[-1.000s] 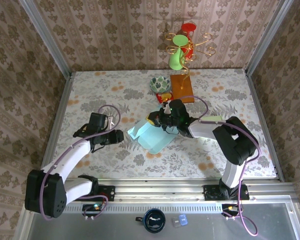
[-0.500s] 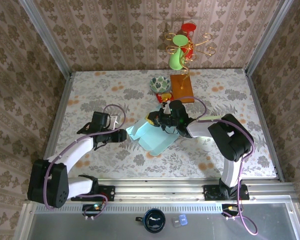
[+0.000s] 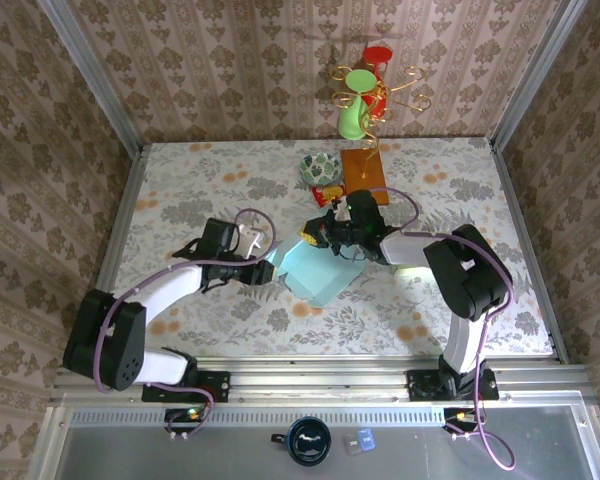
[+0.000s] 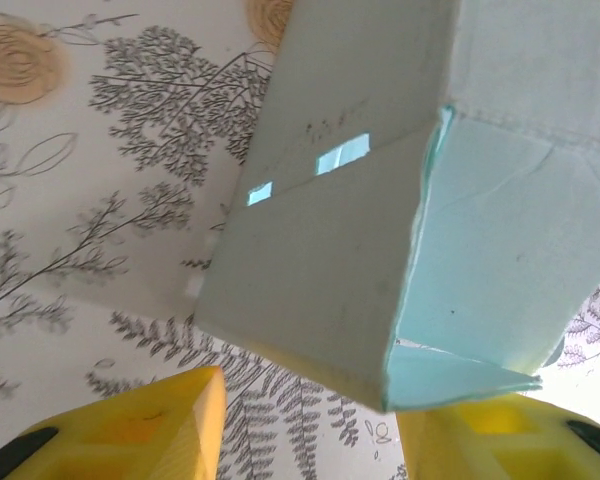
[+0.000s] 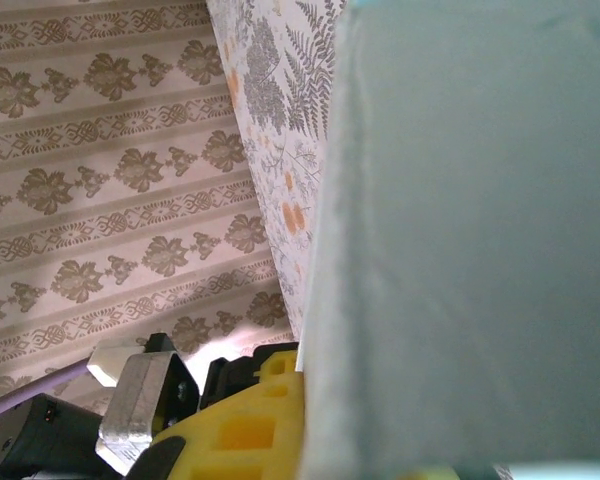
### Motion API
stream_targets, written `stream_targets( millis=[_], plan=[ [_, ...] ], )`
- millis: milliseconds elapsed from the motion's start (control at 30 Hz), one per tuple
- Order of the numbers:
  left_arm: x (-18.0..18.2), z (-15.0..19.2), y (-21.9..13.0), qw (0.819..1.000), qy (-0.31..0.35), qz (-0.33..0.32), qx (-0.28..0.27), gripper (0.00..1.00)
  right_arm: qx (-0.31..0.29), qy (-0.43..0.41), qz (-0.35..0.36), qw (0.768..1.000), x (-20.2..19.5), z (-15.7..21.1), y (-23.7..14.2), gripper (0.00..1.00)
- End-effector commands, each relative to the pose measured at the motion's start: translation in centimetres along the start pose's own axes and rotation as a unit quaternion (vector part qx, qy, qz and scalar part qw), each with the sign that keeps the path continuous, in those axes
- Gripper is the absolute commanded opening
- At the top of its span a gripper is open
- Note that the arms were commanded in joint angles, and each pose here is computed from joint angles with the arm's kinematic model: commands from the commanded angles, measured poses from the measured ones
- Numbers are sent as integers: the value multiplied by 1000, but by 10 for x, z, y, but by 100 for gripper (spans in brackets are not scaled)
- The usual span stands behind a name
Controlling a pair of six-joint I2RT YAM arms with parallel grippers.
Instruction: Fold the paper box
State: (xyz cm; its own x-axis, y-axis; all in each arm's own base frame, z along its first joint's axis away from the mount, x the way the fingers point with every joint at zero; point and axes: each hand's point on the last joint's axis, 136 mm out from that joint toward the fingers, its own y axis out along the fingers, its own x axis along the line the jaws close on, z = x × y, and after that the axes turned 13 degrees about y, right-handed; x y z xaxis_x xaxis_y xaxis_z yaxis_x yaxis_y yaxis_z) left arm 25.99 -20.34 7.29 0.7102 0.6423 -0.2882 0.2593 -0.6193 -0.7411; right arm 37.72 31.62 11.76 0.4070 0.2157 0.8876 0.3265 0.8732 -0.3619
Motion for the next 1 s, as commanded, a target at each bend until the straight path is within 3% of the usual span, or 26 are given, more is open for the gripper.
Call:
stream_targets(
  millis=[0, 467, 967],
  plan=[
    [-7, -22, 3, 998, 52, 12, -21, 48, 7, 14, 40, 999, -22, -2, 1, 0],
    [-32, -27, 19, 992, 121, 38, -15, 30, 11, 24, 38, 999, -18, -8, 8, 0],
    [-22, -33, 29, 995, 100, -11, -18, 34, -15, 26, 10, 999, -23, -4, 7, 0]
  ],
)
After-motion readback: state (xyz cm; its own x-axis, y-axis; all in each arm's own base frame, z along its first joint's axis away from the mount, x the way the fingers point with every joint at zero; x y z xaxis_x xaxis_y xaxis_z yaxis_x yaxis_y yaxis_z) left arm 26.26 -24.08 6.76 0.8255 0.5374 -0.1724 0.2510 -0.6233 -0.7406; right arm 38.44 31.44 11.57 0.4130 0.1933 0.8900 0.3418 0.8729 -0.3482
